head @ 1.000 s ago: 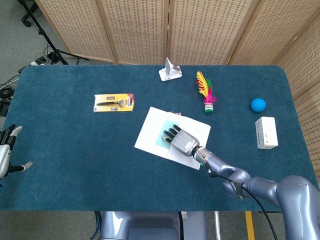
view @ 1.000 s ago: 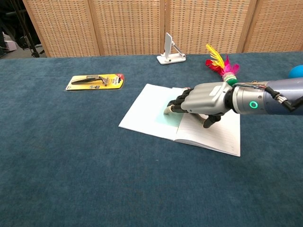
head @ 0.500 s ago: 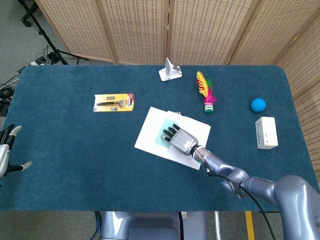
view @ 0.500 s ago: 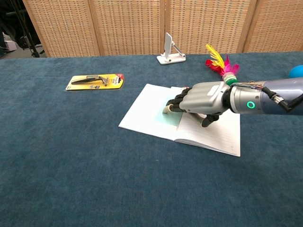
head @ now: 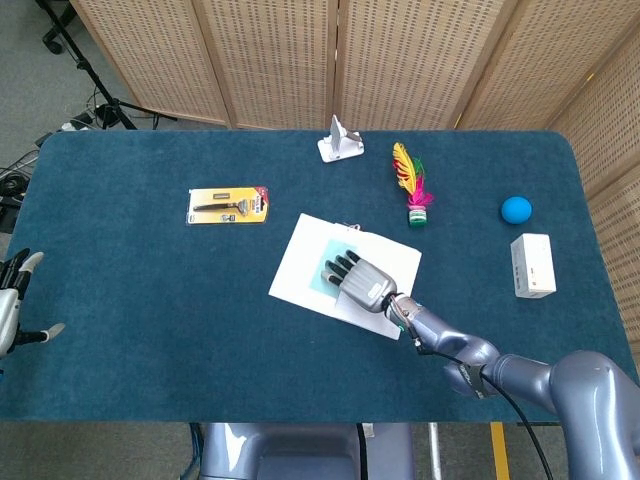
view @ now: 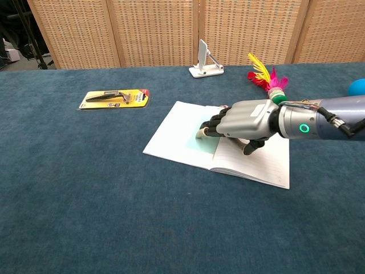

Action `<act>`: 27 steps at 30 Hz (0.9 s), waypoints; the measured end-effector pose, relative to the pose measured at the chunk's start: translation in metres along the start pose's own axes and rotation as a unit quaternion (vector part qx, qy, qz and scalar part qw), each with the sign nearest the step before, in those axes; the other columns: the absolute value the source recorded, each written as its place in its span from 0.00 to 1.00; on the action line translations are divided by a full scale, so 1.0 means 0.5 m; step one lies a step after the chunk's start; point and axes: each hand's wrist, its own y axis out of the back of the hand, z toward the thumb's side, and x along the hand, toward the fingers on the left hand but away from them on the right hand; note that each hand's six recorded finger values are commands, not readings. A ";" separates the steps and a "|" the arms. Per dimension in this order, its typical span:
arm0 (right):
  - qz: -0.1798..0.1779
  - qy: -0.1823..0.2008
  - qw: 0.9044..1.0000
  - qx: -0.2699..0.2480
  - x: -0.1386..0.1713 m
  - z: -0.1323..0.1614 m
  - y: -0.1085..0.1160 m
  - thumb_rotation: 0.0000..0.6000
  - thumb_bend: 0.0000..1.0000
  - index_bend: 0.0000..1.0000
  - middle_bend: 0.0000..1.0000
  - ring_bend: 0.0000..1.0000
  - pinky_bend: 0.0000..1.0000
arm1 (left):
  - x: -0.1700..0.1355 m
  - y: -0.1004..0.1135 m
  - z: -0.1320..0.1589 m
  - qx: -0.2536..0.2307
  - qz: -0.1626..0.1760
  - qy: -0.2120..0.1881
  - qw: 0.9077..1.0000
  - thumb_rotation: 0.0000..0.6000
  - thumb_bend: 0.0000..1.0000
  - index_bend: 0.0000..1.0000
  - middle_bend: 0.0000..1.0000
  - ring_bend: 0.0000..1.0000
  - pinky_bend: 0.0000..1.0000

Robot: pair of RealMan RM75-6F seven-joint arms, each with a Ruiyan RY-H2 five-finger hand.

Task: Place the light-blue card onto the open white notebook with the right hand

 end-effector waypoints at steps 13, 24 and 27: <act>-0.014 0.002 1.000 -0.004 0.000 0.000 0.015 1.00 1.00 0.04 0.08 0.00 0.09 | 0.000 0.000 0.000 0.000 0.001 0.001 1.000 1.00 0.00 0.00 0.00 0.00 0.00; -0.027 0.003 1.000 0.003 0.001 -0.003 0.036 1.00 1.00 0.04 0.08 0.00 0.09 | -0.001 0.000 0.000 -0.001 0.000 -0.001 1.000 1.00 0.00 0.00 0.00 0.00 0.00; -0.031 0.001 1.000 0.004 0.001 -0.005 0.040 1.00 1.00 0.04 0.08 0.00 0.09 | -0.001 0.001 0.000 -0.001 0.000 -0.001 1.000 1.00 0.00 0.00 0.00 0.00 0.00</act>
